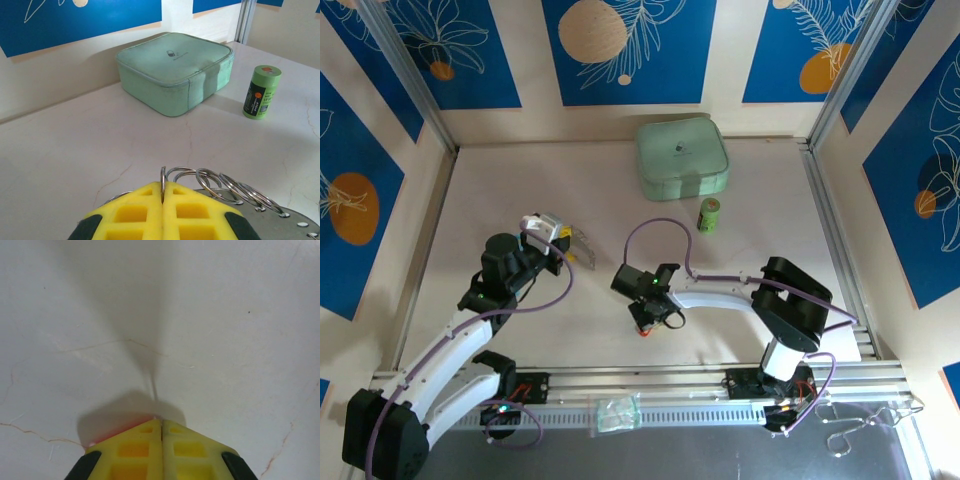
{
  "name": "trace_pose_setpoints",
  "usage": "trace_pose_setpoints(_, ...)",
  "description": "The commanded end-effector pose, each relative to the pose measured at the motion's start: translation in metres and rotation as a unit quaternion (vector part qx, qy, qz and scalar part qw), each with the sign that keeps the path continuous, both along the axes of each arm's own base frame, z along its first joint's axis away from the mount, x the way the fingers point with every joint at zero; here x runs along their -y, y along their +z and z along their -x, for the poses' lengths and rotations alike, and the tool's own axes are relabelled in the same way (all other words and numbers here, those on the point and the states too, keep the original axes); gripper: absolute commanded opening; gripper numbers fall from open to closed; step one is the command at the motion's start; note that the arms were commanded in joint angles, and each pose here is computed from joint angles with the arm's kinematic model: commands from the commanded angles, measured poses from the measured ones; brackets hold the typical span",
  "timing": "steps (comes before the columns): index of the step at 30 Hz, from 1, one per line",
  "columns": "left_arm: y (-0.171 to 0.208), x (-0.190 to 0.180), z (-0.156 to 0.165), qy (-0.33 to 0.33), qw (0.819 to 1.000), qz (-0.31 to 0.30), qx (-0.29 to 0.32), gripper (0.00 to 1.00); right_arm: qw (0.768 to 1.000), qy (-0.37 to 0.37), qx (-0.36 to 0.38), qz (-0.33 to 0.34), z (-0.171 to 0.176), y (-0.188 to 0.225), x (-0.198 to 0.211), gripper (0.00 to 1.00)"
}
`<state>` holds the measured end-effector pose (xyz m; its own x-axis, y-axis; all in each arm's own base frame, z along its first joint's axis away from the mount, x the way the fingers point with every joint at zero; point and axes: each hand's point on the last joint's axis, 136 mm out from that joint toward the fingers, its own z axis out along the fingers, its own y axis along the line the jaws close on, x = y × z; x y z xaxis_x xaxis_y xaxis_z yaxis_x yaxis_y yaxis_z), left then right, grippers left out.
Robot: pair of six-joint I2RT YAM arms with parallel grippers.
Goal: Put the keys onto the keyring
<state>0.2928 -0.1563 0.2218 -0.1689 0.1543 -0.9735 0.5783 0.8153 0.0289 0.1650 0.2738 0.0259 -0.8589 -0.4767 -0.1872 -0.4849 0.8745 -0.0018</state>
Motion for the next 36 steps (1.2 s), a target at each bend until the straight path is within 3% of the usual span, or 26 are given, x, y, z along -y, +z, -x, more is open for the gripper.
trace_pose_setpoints(1,0.033,0.006,0.002,-0.015,0.999,0.010,0.048,0.00,1.000,-0.003,0.011,-0.004,-0.003,0.012,0.001,0.00)
trace_pose_setpoints(6,0.035,0.012,0.008,-0.040,0.998,0.002,0.056,0.00,0.995,0.032,0.073,-0.066,-0.010,0.044,-0.005,0.00)
trace_pose_setpoints(11,0.043,0.030,0.026,-0.116,0.990,0.008,0.075,0.00,0.978,0.089,0.127,-0.141,-0.011,0.082,-0.009,0.00)
trace_pose_setpoints(22,0.046,0.081,0.076,-0.311,0.947,0.028,0.069,0.00,0.906,0.132,0.221,-0.335,-0.025,0.180,0.009,0.00)
trace_pose_setpoints(29,0.024,0.115,0.109,-0.404,0.914,0.028,0.015,0.00,0.878,0.164,0.259,-0.367,-0.025,0.206,0.018,0.00)
trace_pose_setpoints(36,-0.009,0.132,0.126,-0.417,0.908,0.004,-0.044,0.00,0.860,0.222,0.244,-0.390,-0.009,0.205,0.003,0.00)
